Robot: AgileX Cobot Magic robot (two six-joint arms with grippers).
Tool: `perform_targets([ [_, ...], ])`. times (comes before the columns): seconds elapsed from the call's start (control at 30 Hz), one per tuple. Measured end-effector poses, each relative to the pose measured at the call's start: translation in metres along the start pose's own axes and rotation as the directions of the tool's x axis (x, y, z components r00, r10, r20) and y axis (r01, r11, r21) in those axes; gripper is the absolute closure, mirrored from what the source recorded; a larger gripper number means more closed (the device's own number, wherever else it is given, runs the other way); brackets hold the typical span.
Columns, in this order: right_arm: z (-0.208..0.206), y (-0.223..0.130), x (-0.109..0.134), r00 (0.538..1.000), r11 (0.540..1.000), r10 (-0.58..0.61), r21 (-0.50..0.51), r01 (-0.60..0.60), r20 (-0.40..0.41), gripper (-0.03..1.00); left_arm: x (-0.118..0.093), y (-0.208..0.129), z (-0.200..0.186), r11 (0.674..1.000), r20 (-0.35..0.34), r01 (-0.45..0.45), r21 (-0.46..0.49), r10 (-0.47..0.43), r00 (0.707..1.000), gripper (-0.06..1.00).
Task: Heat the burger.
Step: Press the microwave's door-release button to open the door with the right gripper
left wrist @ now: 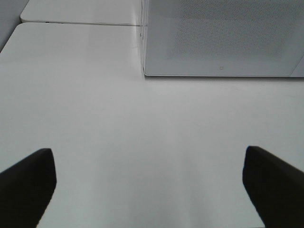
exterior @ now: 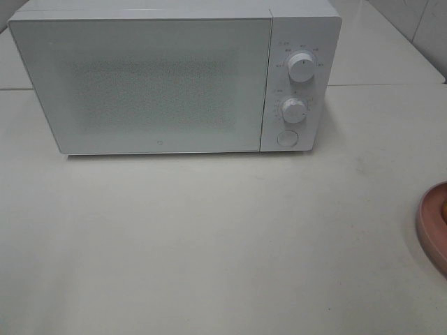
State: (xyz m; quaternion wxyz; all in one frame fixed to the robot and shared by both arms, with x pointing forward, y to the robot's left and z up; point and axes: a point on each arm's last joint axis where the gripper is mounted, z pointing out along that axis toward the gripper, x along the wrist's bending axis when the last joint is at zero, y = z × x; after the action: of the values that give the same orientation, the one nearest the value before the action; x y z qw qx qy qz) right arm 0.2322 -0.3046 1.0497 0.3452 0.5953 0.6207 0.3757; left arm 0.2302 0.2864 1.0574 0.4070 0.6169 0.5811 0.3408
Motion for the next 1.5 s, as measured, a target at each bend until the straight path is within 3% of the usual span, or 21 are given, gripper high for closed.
perform_targets([
  [0.87,-0.002,0.002,0.000,1.000,1.000,0.001,-0.009,-0.001,0.000,0.26,0.000,0.000,0.000,1.000,0.000,0.000,0.000,0.000,1.000,-0.04],
  [1.27,0.019,0.032,0.003,1.000,1.000,-0.008,0.001,0.008,-0.005,0.26,0.000,0.000,0.000,1.000,0.000,0.000,0.000,0.000,1.000,-0.04],
  [1.5,0.036,0.051,0.006,1.000,0.999,-0.013,-0.047,0.013,-0.013,0.26,0.000,0.000,0.000,1.000,0.000,0.000,0.000,0.000,1.000,-0.04],
])
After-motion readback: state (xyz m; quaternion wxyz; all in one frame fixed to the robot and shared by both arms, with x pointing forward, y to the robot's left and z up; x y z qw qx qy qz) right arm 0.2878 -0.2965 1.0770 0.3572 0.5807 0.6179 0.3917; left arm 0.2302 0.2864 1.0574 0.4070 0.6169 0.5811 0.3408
